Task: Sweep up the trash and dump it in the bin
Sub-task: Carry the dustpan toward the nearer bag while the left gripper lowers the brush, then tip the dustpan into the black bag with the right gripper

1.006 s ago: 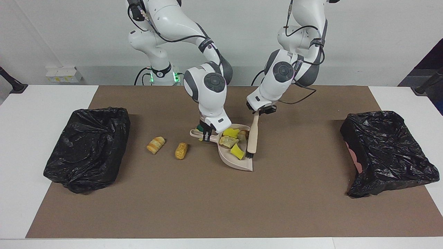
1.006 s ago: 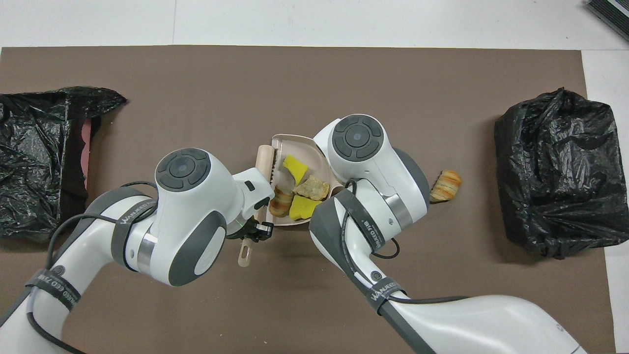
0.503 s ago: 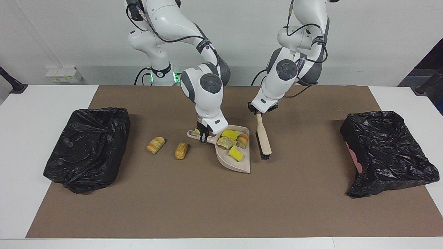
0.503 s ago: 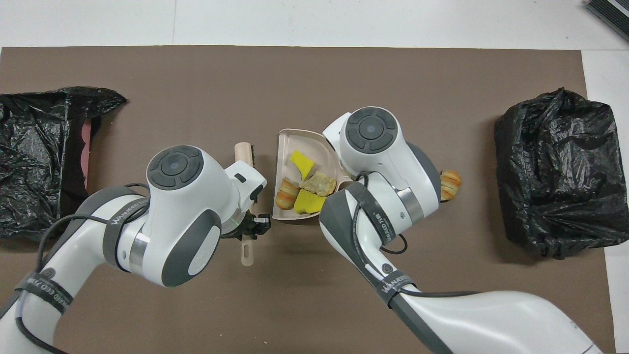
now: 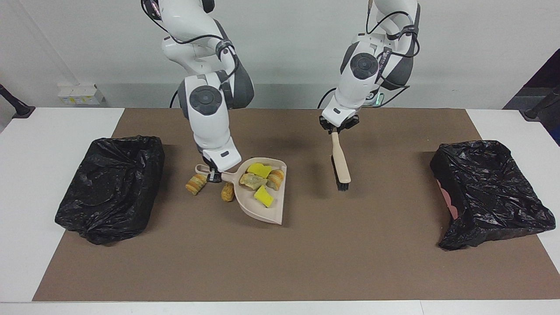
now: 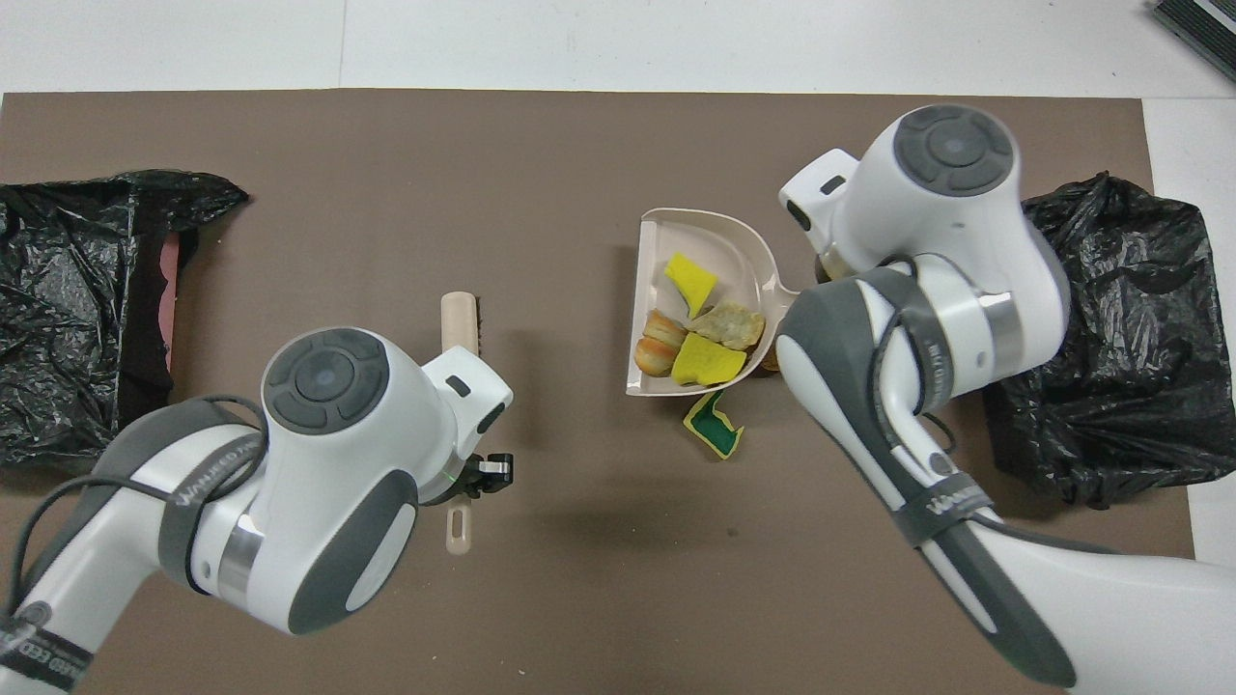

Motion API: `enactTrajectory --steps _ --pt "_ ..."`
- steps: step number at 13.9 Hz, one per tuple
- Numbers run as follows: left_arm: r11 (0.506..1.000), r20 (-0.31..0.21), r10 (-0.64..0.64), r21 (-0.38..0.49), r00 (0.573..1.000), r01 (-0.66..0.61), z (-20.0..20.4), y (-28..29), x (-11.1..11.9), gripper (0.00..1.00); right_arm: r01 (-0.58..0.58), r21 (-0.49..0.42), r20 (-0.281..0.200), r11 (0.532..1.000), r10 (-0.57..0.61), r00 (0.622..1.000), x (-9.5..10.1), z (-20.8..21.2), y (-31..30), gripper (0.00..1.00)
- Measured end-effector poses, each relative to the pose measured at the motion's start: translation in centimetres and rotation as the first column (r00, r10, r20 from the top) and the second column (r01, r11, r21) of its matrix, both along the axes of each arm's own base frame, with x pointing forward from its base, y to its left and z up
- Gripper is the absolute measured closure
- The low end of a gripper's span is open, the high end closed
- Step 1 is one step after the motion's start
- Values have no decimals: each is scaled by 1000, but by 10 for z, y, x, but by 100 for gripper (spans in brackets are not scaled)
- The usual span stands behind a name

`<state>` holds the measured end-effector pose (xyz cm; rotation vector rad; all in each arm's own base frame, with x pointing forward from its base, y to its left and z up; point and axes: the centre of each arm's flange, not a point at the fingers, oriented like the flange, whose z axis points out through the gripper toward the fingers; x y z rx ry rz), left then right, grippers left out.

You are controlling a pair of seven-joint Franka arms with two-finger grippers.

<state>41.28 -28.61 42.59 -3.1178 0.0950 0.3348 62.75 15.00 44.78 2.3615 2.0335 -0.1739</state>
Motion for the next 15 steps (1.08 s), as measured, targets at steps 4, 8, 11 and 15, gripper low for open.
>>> enactTrajectory --steps 4,8,11,15 --pt "997 -1 -52 62 999 52 -32 -46 -96 73 -48 18 -39 999 49 998 3 28 -84 69" --pt "995 -4 -78 58 997 78 -60 -72 -150 73 -31 29 -18 999 31 999 1 48 -193 69" --pt "996 -25 -75 38 997 76 -79 -91 -189 73 -61 14 -12 998 61 998 -12 60 -270 69" --pt "999 -49 -38 32 998 40 -87 -88 -196 73 -178 -120 -10 977 178 984 -37 81 -376 69"
